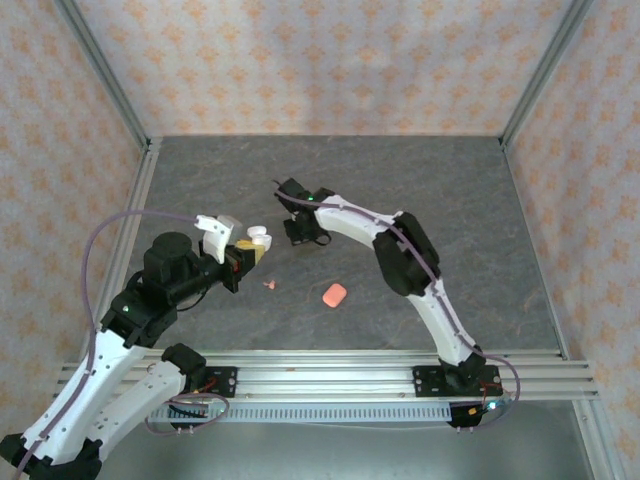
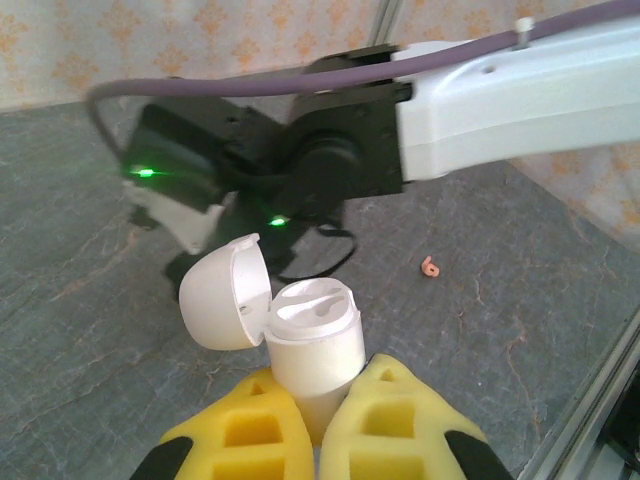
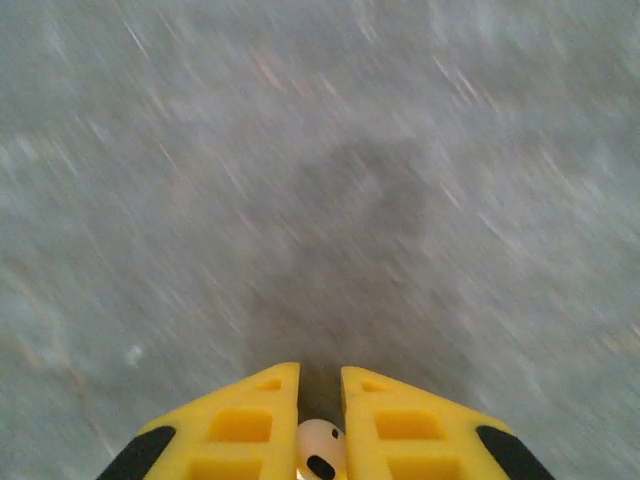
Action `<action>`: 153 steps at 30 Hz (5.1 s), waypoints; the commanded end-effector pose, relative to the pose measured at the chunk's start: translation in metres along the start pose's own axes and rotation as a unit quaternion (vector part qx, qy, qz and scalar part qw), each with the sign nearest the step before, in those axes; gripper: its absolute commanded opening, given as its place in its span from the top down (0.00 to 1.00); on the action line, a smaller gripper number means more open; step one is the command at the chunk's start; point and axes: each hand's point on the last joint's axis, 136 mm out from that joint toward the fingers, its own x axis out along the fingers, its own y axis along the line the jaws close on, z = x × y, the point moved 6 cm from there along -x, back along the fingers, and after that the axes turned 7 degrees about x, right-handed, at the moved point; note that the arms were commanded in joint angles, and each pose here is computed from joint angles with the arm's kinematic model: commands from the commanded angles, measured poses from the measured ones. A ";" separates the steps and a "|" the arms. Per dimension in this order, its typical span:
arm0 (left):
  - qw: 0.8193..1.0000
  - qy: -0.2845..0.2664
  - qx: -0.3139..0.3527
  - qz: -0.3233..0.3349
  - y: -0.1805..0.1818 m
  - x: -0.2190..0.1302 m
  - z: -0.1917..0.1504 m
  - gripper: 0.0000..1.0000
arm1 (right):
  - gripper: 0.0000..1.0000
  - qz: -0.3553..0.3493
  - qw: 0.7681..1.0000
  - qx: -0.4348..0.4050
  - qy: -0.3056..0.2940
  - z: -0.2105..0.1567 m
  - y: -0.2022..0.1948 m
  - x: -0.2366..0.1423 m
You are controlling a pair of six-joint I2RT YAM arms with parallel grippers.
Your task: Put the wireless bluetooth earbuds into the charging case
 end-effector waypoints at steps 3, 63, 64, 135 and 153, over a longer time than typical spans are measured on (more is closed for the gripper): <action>1.000 0.009 -0.016 -0.001 0.000 0.001 -0.011 1.00 | 0.84 0.001 0.997 -0.047 0.060 -0.041 -0.048 -0.019; 0.980 -0.173 0.092 -0.020 -0.004 0.005 0.005 1.00 | 0.33 0.362 0.849 0.350 -0.163 -0.055 -0.005 -0.239; 0.980 -0.174 0.089 -0.020 -0.003 0.007 0.007 1.00 | 0.33 0.378 0.839 0.352 -0.169 -0.055 -0.001 -0.249; 0.984 -0.176 -0.017 -0.033 0.007 0.044 0.040 0.82 | 0.85 0.508 0.795 0.299 -0.140 -0.054 0.064 -0.269; 0.992 -0.120 0.025 -0.029 0.002 0.028 0.009 1.00 | 0.47 0.309 0.875 0.337 -0.160 -0.074 -0.007 -0.258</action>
